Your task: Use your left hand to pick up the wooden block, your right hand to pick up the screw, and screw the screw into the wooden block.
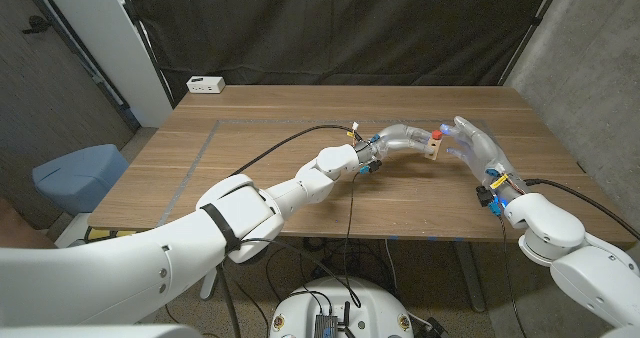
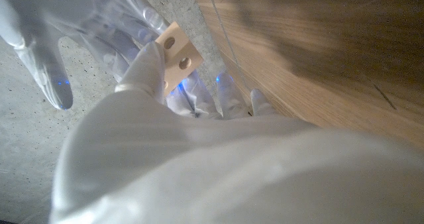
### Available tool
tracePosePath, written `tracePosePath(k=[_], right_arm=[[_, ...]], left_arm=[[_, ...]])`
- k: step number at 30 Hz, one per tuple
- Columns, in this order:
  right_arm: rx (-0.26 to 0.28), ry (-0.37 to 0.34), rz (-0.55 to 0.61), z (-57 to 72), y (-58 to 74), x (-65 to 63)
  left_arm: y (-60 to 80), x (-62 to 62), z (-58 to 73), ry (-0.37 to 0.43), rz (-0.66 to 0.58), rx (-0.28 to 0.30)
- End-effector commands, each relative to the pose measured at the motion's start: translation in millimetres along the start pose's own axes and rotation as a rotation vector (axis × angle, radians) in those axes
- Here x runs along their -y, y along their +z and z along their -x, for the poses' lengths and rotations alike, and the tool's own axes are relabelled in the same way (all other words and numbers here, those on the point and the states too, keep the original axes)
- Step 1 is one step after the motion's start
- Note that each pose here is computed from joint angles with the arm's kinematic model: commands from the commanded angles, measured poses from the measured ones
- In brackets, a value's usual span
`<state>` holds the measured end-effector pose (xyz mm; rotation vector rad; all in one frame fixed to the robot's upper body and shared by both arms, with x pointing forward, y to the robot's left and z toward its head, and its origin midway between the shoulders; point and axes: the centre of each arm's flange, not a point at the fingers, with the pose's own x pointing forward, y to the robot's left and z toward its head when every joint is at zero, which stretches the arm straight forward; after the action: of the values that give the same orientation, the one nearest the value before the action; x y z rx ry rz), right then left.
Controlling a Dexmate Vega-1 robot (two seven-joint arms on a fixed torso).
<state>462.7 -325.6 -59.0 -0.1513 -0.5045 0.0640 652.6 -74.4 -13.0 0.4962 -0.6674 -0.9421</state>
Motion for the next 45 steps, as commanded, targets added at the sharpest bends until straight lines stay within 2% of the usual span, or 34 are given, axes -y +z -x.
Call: tracePosePath(k=[1, 17, 45], right_arm=[[-0.009, 0.026, -0.006, -3.9, -2.1, -1.4], [-0.016, 0.027, -0.007, -4.7, -2.4, -0.7], [-0.028, 0.016, -0.01, 1.4, -3.7, -0.1]], left_arm=[[0.8, 0.7, -0.8, -0.003, -0.002, 0.001], [-0.8, -0.1, -1.6, 0.002, 0.004, -0.01], [-2.2, 0.7, -1.6, 0.004, 0.011, -0.014]])
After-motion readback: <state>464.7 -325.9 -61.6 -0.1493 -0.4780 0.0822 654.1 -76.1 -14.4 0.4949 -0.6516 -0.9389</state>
